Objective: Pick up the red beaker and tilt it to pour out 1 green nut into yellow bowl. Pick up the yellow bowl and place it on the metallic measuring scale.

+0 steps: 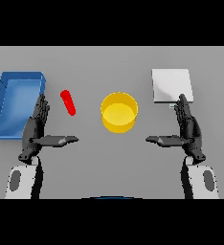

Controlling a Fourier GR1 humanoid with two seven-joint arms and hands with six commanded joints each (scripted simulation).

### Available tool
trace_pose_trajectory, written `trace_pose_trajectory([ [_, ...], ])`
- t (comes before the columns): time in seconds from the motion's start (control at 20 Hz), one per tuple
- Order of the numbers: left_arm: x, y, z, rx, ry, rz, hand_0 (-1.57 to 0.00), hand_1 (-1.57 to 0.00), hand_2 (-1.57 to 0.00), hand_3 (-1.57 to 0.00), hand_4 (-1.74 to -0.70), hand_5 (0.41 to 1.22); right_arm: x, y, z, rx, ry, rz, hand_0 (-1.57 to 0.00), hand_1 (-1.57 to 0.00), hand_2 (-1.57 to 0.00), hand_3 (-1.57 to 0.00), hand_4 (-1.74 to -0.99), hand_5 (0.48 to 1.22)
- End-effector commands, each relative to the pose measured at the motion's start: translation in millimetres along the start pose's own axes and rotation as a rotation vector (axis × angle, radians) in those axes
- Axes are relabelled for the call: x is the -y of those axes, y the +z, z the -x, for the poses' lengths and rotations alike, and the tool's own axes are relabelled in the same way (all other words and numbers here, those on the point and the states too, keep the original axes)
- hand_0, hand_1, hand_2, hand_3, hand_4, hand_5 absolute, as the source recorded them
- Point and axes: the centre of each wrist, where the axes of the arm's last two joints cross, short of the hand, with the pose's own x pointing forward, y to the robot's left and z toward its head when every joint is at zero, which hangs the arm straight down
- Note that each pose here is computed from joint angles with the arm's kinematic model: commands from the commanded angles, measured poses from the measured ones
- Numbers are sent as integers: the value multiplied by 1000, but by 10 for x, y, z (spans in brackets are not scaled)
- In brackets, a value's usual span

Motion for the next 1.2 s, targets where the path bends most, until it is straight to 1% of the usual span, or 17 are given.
trace_pose_trajectory([
  [0.0, -1, 3, 0, 0, 0, -1, 1, 1, 1, 1, -1204, 652, -6, -5, -1, -1, -1, 1, 1, 1, 1, 1, -1245, 681],
  [0.2, -13, 26, 3, 2, 0, 0, 1, 1, 1, 1, -1204, 652, -45, -40, -5, -3, -1, -1, 1, 1, 1, 1, -1245, 681],
  [0.25, 30, 41, 17, 0, 1, 6, 1, 1, 1, 1, -1204, 652, -101, -53, 8, -4, -4, -8, 1, 1, 1, 1, -1245, 681],
  [0.3, -17, 125, -21, 19, -77, 32, 1, 1, 1, 1, -1204, 652, -36, 35, -49, 93, 142, -14, 1, 1, 1, 1, -1245, 681],
  [0.35, -48, 191, -76, 32, -122, 48, 1, 1, 1, 1, -1207, 649, -44, 129, -56, 134, 225, -31, 1, 1, 1, 1, -1242, 678],
  [0.4, -45, 211, -120, 33, -151, 59, 1, 1, 1, 1, -1212, 650, -45, 159, -64, 138, 272, -38, 1, 1, 1, 1, -1239, 679],
  [0.45, -27, 241, -163, 30, -166, 67, 1, 1, 1, 1, -1218, 654, -79, 171, -89, 142, 299, -48, 1, 1, 1, 1, -1235, 679],
  [0.5, 15, 292, -168, 25, -174, 80, 1, 1, 1, 1, -1223, 658, -68, 196, -97, 142, 313, -43, 1, 1, 1, 1, -1235, 678],
  [0.55, 24, 273, -202, 13, -179, 80, 1, 1, 1, 1, -1224, 660, -115, 199, -97, 138, 315, -54, 1, 1, 1, 1, -1235, 678],
  [0.65, 20, 257, -201, 8, -187, 84, 1, 1, 1, 1, -1230, 662, -73, 213, -130, 153, 309, -59, 1, 1, 1, 1, -1245, 681],
  [0.75, 58, 205, -166, -8, -204, 106, 1, 1, 1, 1, -1254, 679, -81, 231, -146, 152, 295, -70, 1, 1, 1, 1, -1254, 682],
  [0.85, 118, 90, -76, -29, -186, 124, 1, 1, 1, 1, -1301, 702, -109, 234, -121, 151, 261, -78, 1, 1, 1, 1, -1275, 680],
  [0.95, 112, -13, -67, -27, -184, 134, 1, 1, 1, 1, -1356, 724, -78, 219, -129, 155, 256, -74, 1, 1, 1, 1, -1286, 676],
  [1.0, 132, -80, -76, -29, -190, 135, 1, 1, 1, 1, -1370, 732, -91, 246, -139, 165, 247, -79, 1, 1, 1, 1, -1296, 677],
  [1.15, 139, -277, -36, -45, -202, 131, 1, 1, 1, 1, -1382, 739, -53, 212, -150, 142, 248, -59, 1, 1, 1, 1, -1312, 681],
])
